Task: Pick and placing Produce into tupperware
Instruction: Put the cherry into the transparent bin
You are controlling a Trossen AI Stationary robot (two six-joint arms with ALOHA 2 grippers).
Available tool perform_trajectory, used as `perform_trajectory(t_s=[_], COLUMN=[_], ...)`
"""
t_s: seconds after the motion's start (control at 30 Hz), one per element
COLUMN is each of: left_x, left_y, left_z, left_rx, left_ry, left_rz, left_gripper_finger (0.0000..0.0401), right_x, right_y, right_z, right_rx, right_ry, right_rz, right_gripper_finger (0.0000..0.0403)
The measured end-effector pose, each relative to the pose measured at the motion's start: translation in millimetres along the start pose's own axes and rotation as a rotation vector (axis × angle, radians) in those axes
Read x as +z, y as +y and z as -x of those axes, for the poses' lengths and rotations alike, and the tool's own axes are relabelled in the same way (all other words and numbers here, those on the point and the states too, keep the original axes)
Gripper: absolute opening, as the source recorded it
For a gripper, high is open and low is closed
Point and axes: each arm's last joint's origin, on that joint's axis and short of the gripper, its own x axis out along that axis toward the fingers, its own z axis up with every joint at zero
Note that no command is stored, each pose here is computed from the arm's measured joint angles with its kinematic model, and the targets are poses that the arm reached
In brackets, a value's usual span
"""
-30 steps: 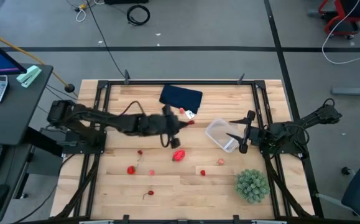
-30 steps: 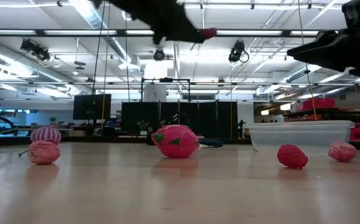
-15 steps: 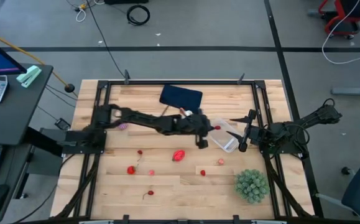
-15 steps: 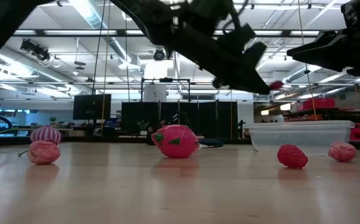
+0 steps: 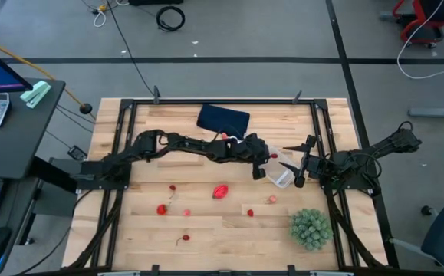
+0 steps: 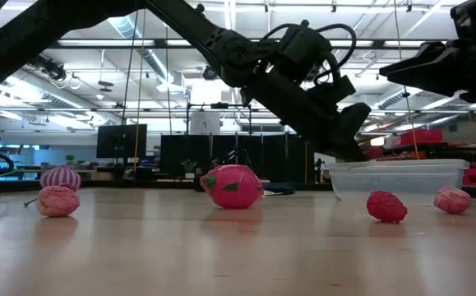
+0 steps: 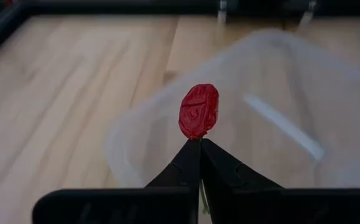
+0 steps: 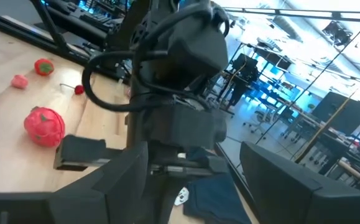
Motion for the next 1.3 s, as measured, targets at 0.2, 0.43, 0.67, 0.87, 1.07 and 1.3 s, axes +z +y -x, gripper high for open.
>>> perform_trajectory(t_s=[0.2, 0.43, 0.67, 0.87, 1.07, 1.3], left_x=[-2.5, -4.8, -3.7, 39.1, 93.2, 127.7], left_y=[0.3, -2.3, -1.7, 3.3, 20.9, 49.6], left_z=[0.0, 0.4, 0.5, 42.2, 129.5, 258.7], left_rx=[0.0, -0.004, -0.003, -0.003, 0.009, 0.045], left_ry=[0.026, 0.049, 0.041, 0.004, 0.028, 0.067], left_rz=[-0.007, -0.016, -0.015, -0.033, -0.085, -0.068], left_gripper_finger=[0.0013, 0.004, 0.0098, 0.0118, 0.0105, 0.0085], right_x=[-0.2, 0.1, -0.8, -0.8, -1.8, -3.0], right_y=[0.3, 1.0, 2.1, 2.3, 3.2, 5.3], right_z=[0.0, 0.0, 0.0, 0.0, -0.4, -3.0], right_rx=[0.006, 0.031, 0.054, 0.06, 0.065, 0.056], right_ry=[0.0, -0.01, -0.005, -0.008, 0.005, 0.031], right_rz=[-0.002, -0.104, -0.168, -0.164, -0.182, -0.288], right_gripper_finger=[0.0266, 0.0266, 0.0266, 0.0267, 0.0268, 0.0262])
